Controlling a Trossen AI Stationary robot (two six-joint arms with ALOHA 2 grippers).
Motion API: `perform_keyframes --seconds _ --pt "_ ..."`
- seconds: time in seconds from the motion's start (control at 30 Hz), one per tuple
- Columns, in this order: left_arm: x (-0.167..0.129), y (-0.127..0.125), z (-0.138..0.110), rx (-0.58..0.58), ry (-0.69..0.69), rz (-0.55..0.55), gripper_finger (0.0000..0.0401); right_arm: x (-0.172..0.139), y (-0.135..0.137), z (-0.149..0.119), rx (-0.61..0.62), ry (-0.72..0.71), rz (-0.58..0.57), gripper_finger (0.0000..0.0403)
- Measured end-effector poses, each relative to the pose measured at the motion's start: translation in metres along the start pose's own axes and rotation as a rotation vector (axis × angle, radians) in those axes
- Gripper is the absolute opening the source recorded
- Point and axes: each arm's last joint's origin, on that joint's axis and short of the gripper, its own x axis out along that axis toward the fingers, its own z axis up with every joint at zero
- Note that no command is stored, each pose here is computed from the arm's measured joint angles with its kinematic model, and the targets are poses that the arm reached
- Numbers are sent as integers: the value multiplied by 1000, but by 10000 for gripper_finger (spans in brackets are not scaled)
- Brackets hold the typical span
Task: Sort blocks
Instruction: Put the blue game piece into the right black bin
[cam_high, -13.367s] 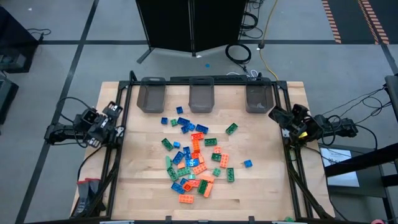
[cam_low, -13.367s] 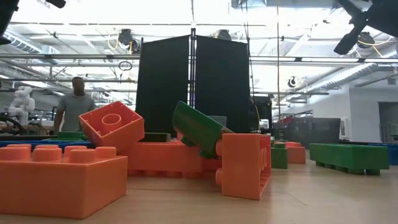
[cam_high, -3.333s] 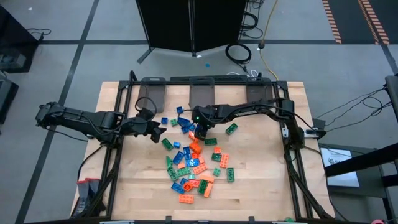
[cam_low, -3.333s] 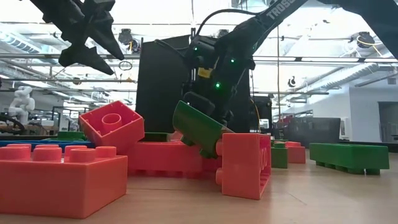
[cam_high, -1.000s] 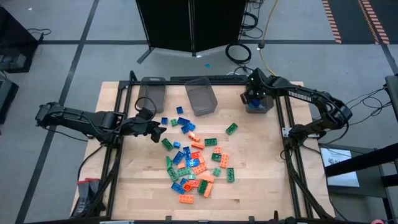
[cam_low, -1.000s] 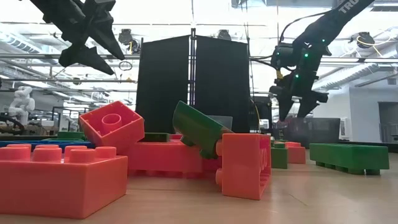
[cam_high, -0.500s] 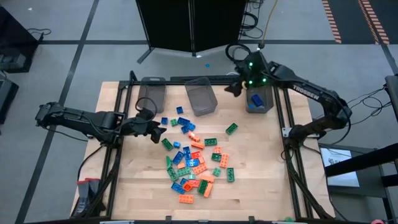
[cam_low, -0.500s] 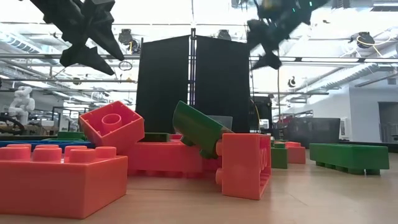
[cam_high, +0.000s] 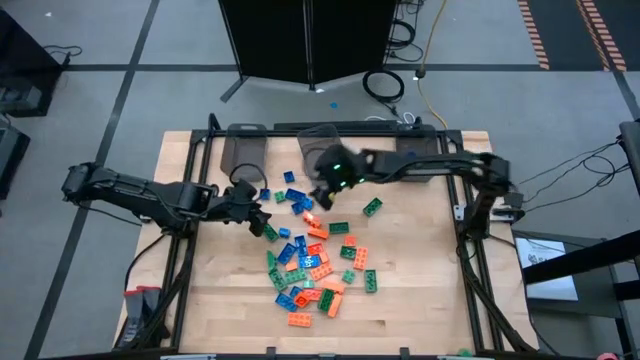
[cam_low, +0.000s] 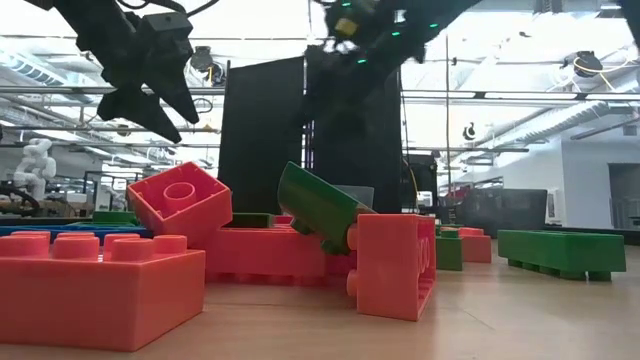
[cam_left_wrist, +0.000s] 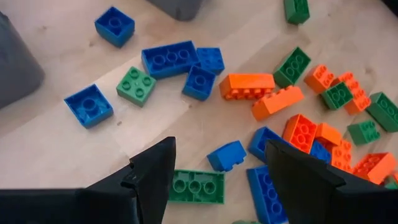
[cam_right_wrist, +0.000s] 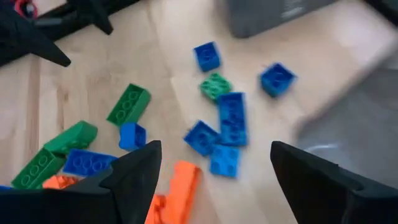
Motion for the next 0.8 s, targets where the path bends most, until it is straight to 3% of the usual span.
perform_keyframes --seconds 0.37,0.8 --pt "-16 8 0 2 4 -26 248 75 22 10 -223 191 -101 297" --pt "-27 13 0 -7 -16 -44 248 113 20 1 -211 261 -163 297"
